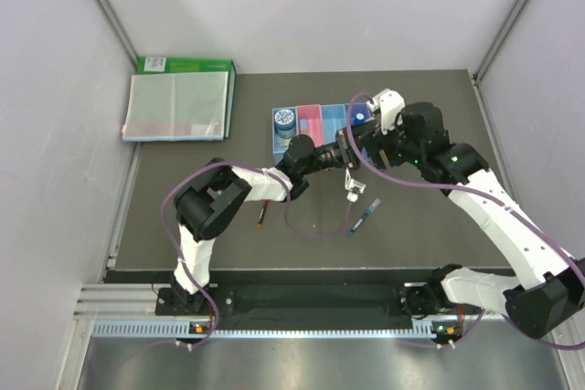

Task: Sort the stationery into containers
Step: Place the pen in the storage box.

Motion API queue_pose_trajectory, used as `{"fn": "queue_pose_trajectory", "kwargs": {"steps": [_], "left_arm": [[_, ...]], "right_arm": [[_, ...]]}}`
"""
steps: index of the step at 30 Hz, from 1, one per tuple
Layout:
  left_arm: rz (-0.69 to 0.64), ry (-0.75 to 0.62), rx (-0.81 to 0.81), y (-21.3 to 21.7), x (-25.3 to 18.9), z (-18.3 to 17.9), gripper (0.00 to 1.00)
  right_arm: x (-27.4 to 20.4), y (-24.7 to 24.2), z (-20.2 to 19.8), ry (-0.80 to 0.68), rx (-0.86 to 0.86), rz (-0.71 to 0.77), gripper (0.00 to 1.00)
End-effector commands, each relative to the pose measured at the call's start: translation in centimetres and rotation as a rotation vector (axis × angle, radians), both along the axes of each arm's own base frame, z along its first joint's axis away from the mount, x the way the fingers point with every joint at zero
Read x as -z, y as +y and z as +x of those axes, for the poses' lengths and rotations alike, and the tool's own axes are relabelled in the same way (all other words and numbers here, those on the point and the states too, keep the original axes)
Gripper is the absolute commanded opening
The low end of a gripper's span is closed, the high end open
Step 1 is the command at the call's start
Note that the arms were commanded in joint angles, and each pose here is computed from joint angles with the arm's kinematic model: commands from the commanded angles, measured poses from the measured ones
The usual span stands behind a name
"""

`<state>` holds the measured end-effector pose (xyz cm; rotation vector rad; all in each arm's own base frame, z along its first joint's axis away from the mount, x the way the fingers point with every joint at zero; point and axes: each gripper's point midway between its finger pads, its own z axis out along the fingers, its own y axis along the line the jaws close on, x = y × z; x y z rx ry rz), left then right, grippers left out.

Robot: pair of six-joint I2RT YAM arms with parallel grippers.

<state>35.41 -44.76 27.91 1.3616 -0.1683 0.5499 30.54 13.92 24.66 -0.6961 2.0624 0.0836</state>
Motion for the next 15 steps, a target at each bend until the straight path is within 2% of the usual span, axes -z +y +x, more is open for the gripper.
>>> {"fn": "queue_pose_trajectory", "kwargs": {"steps": [1, 10, 13, 15], "left_arm": [[-0.062, 0.008, -0.038, 1.6, -1.7, -0.5, 0.00], [-0.057, 0.194, -0.205, 5.7, 1.2, 0.9, 0.00], [-0.067, 0.287, -0.293, 7.2, 2.0, 2.0, 0.00], [-0.072, 0.397, -0.382, 8.5, 2.6, 3.2, 0.00]], "right_arm": [[-3.5, -0.1, 0.2, -0.091, -0.004, 0.045, 0.85], [-5.1, -1.2, -1.1, -0.138, 0.008, 0.052, 1.00], [-5.3, -1.5, -1.3, -0.148, 0.012, 0.047, 1.00], [-5.4, -1.9, -1.2, -0.158, 0.032, 0.037, 1.00]]}}
